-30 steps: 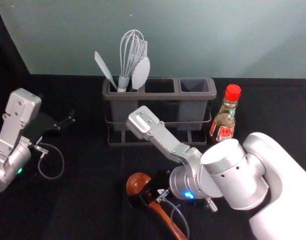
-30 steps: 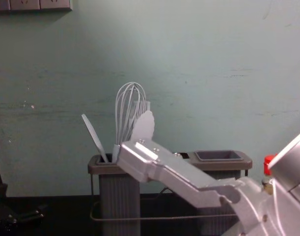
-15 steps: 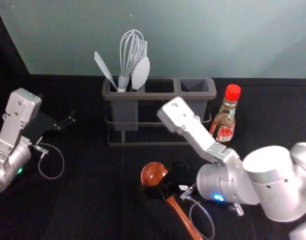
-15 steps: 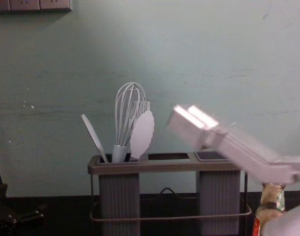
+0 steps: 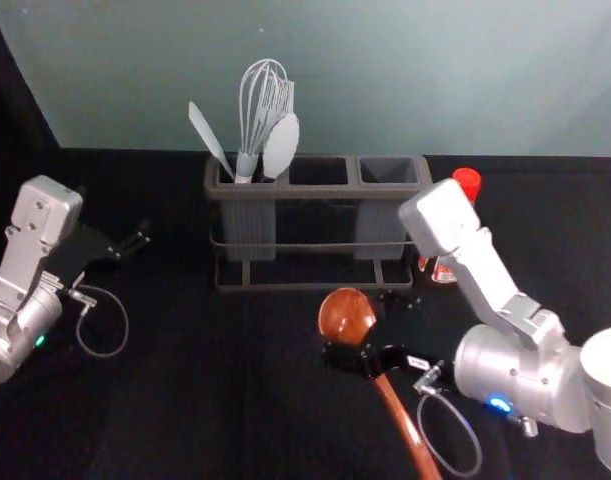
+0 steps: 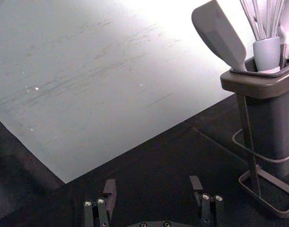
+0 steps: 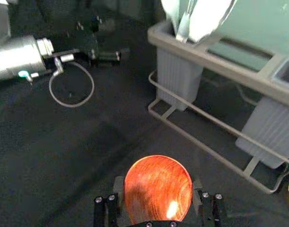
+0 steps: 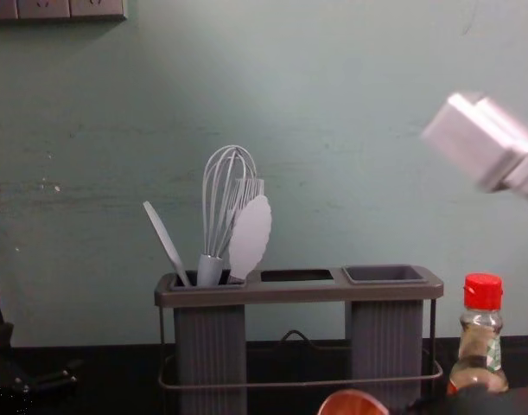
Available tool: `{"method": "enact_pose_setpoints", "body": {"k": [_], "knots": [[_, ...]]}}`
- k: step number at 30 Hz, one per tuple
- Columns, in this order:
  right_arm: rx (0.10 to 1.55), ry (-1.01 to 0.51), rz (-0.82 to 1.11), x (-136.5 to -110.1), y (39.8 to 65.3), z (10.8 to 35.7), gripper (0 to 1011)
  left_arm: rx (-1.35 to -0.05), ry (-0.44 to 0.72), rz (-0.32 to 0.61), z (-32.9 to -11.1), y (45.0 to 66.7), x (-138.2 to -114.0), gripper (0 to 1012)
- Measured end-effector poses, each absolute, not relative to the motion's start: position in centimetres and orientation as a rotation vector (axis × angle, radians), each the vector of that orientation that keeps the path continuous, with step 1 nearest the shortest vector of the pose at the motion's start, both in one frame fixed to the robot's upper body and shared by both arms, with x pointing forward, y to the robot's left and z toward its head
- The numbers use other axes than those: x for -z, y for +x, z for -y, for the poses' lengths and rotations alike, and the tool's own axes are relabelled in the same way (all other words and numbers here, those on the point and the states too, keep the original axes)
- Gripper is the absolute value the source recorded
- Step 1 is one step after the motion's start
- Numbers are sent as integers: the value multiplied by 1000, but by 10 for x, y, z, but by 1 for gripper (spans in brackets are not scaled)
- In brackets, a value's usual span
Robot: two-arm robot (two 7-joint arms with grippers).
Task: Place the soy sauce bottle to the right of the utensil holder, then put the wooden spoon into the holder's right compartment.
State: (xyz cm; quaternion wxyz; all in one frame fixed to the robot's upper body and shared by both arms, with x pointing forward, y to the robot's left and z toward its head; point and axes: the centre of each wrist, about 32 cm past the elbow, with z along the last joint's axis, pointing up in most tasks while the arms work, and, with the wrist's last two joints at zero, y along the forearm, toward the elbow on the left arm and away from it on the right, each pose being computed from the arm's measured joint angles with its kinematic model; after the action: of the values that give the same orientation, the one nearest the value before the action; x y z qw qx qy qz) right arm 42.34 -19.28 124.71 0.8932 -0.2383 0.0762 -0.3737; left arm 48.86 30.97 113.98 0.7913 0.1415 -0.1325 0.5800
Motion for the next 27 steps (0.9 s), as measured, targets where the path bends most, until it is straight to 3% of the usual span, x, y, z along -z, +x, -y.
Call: {"method": "enact_pose_setpoints", "body": {"k": [17, 27], "knots": [[870, -252, 42, -1238, 403, 227, 838, -1248, 304, 285, -310, 489, -1140, 1011], [897, -56, 235, -1213, 394, 242, 837, -1248, 304, 285, -310, 489, -1140, 1011]]}}
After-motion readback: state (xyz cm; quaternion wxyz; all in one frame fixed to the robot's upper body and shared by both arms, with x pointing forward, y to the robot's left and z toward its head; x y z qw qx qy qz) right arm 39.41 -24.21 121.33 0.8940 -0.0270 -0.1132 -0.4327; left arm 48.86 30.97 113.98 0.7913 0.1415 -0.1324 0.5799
